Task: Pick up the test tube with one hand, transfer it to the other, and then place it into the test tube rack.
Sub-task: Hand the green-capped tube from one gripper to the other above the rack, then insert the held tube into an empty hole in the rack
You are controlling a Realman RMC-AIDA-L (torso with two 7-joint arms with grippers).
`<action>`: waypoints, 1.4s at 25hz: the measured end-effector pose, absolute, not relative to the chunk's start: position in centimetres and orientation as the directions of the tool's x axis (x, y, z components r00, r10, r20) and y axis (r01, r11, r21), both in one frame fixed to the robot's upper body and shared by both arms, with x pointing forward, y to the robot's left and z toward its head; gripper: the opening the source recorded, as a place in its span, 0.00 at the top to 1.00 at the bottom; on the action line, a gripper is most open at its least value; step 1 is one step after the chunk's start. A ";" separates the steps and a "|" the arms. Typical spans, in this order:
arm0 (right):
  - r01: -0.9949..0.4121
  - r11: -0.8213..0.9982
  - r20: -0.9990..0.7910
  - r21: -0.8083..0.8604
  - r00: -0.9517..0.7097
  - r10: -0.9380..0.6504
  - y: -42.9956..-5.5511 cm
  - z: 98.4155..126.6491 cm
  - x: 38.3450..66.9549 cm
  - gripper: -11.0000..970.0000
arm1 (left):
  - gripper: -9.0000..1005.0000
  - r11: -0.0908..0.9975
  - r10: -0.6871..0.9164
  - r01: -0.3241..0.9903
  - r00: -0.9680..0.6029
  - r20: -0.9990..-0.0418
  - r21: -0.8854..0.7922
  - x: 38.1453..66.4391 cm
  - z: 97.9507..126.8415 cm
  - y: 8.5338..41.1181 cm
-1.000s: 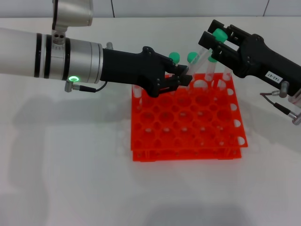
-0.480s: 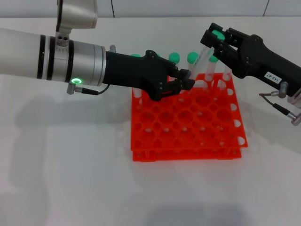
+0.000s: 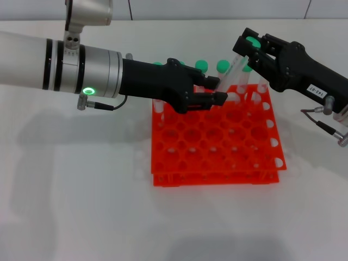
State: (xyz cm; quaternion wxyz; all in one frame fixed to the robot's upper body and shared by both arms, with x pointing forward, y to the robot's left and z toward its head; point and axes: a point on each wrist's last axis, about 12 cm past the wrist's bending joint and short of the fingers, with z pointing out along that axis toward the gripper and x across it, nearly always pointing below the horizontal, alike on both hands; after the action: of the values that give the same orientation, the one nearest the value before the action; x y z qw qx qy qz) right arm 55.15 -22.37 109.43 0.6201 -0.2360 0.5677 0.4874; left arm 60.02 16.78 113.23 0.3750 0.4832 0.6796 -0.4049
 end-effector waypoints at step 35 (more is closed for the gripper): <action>-0.972 0.226 -0.997 0.068 -0.057 0.055 -21.5 113.5 57.7 0.72 | 0.11 0.583 0.194 0.802 -0.290 -0.937 -0.127 46.8 119.6 30.4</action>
State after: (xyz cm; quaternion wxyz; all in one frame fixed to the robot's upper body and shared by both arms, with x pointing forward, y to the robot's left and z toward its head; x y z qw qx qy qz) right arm 57.74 -21.51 113.50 0.5499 -0.4111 0.5572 0.4669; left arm 46.83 30.44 119.60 0.4923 0.3359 0.7411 -0.3091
